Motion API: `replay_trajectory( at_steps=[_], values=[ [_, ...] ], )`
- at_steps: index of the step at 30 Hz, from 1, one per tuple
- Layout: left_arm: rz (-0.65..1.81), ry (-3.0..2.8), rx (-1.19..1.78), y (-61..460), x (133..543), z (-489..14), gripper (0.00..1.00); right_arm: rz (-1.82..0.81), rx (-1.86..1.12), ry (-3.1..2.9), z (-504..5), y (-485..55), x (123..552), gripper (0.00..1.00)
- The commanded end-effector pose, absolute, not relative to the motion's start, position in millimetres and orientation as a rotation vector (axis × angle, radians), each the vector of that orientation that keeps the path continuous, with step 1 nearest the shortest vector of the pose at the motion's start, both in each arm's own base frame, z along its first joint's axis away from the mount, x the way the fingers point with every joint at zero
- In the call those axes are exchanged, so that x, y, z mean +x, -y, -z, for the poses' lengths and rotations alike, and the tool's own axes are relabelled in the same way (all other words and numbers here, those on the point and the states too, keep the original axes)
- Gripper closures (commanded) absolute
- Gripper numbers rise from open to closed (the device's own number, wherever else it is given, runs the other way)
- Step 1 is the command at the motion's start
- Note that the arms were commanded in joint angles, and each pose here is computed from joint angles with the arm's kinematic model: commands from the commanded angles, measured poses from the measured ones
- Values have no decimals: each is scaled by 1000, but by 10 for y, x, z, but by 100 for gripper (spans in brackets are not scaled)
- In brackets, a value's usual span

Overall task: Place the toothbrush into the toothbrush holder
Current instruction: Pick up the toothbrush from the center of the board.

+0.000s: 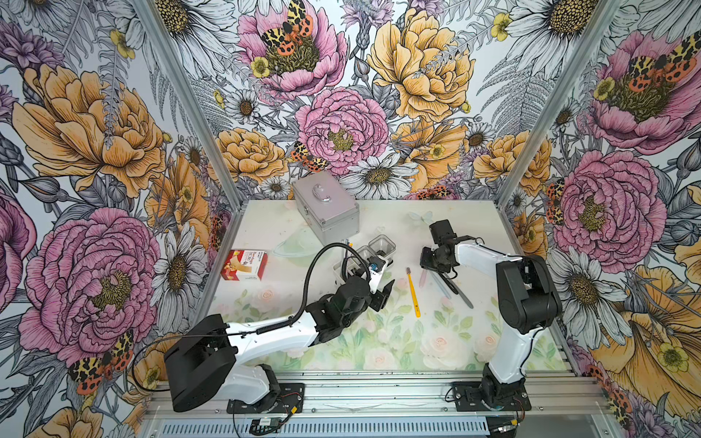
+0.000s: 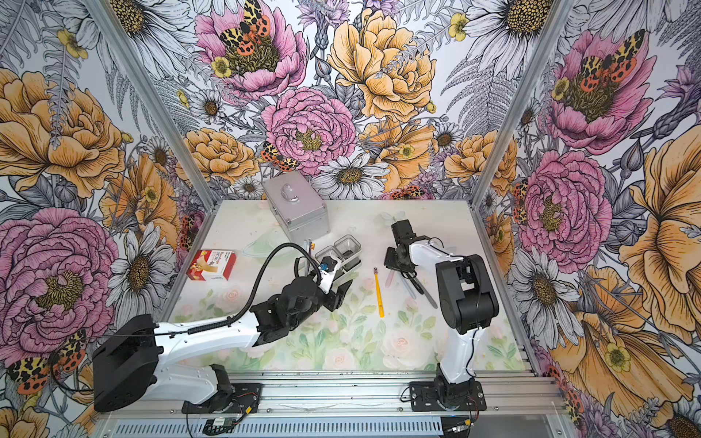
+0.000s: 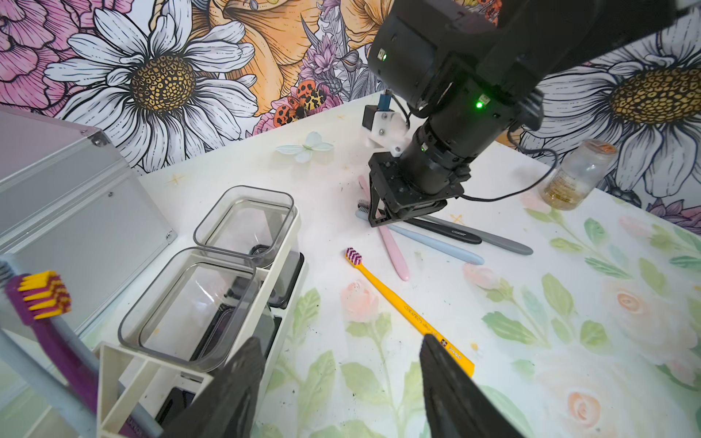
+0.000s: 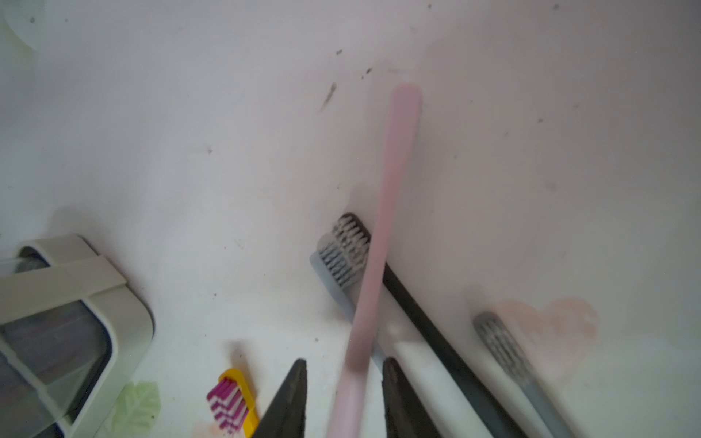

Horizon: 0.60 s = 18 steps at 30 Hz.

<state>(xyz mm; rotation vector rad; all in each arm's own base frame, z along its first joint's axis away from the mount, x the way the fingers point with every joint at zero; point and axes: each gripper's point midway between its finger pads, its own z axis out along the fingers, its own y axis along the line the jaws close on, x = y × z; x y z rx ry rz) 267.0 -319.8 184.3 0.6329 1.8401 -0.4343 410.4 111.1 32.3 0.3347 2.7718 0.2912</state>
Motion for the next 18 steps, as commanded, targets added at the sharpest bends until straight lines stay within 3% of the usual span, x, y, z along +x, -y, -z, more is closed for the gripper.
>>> replay_trajectory(
  at_steps=[1, 4, 11, 18],
  values=[
    [480, -1834, 622, 3214, 2671, -1875, 33, -262, 358, -2750, -327, -1081, 4257, 66],
    [485, -1829, 612, 3186, 2672, -1883, 34, -267, 365, -2757, -282, -1100, 4297, 70],
    [507, -1828, 591, 3137, 2711, -1907, 34, -253, 356, -2776, -201, -1092, 4283, 100],
    [546, -1806, 559, 3132, 2707, -2084, 34, -180, 291, -2729, -382, -1007, 4220, 100]
  ],
)
